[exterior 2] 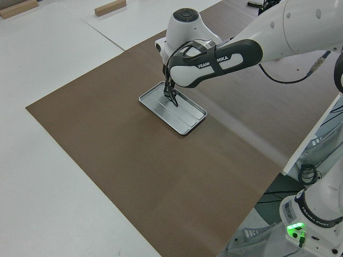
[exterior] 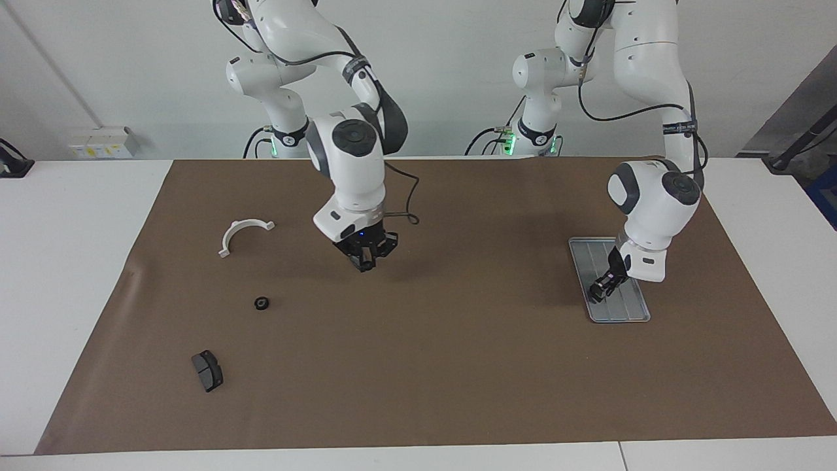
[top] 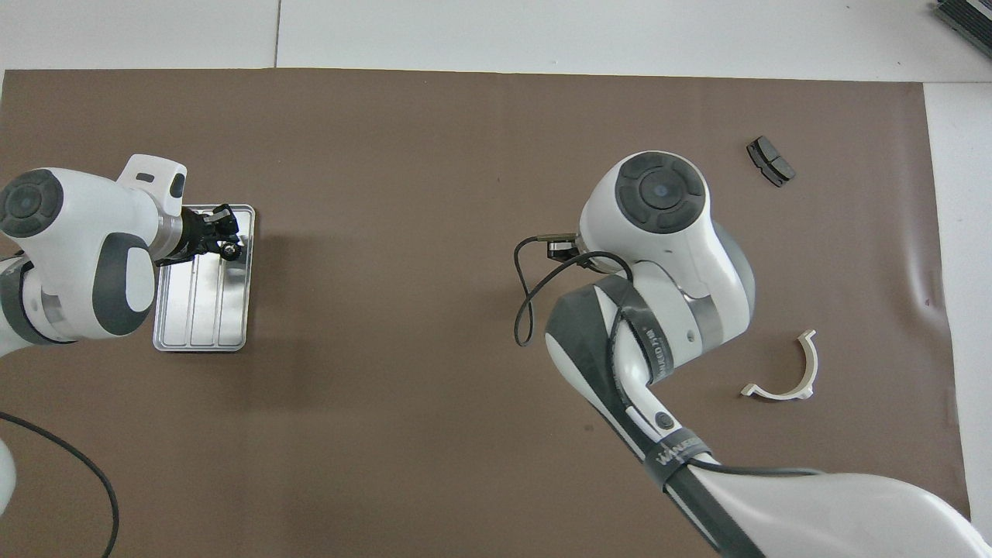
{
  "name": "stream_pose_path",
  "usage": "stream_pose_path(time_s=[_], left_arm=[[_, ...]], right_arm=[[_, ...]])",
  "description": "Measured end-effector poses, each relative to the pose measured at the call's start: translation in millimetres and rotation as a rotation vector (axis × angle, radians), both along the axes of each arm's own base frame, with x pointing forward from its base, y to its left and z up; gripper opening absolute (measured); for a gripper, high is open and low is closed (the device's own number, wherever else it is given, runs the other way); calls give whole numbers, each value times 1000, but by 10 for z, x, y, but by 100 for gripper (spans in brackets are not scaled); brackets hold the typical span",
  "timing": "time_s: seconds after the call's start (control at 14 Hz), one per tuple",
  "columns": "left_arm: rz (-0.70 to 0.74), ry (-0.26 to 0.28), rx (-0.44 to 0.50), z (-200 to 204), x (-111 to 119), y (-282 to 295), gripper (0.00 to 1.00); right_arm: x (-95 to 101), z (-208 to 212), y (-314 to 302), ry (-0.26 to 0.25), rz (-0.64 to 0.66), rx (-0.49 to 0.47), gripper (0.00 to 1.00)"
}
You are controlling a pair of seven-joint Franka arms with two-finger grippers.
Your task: Place bearing gear from tray to pile
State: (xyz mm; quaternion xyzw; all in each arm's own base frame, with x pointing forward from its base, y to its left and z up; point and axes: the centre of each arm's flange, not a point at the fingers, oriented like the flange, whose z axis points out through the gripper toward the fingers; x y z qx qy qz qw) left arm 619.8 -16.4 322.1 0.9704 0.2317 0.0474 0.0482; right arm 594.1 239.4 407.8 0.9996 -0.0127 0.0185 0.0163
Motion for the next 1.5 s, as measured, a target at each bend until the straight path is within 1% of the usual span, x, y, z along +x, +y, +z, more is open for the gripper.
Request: stream_pose_path(time_s=[0.14, 0.29, 0.43, 0.57, 0.64, 0.79, 0.93, 1.0, 1.15, 1.22, 1.29, 1.36, 1.5], left_arm=[[0, 14, -3, 176, 79, -78, 30], [32, 24, -10, 279, 110, -289, 30], [92, 31, -23, 314, 79, -709, 30], [161, 44, -37, 316, -13, -1219, 30], [200, 51, -44, 317, -75, -1474, 30], [285, 61, -60, 327, -213, -1943, 30], [342, 55, -81, 352, -352, -2359, 30], [343, 58, -85, 355, -440, -2558, 30], [297, 67, -83, 340, -678, -2995, 30], [270, 70, -83, 329, -806, -3197, 30], [249, 66, -88, 327, -925, -3386, 30], [238, 54, -102, 338, -1016, -3544, 30], [226, 20, -138, 373, -1121, -3750, 30]], right_arm=[[76, -90, -477, 38, 37, -13, 24], [76, -267, -854, 81, 73, -22, 24], [-3, -399, -1139, 121, 100, -24, 24], [-129, -503, -1321, 148, 116, -22, 24], [-191, -567, -1421, 147, 128, -18, 24], [-322, -756, -1666, 117, 149, -8, 24], [-455, -932, -1893, 102, 162, -2, 24], [-501, -978, -1989, 102, 168, 0, 24], [-550, -1010, -2132, 106, 169, 4, 24], [-555, -1009, -2163, 105, 166, 4, 28], [-555, -1008, -2166, 103, 166, 4, 28], [-555, -1007, -2162, 103, 167, 4, 36], [-547, -996, -2155, 97, 168, 4, 55]])
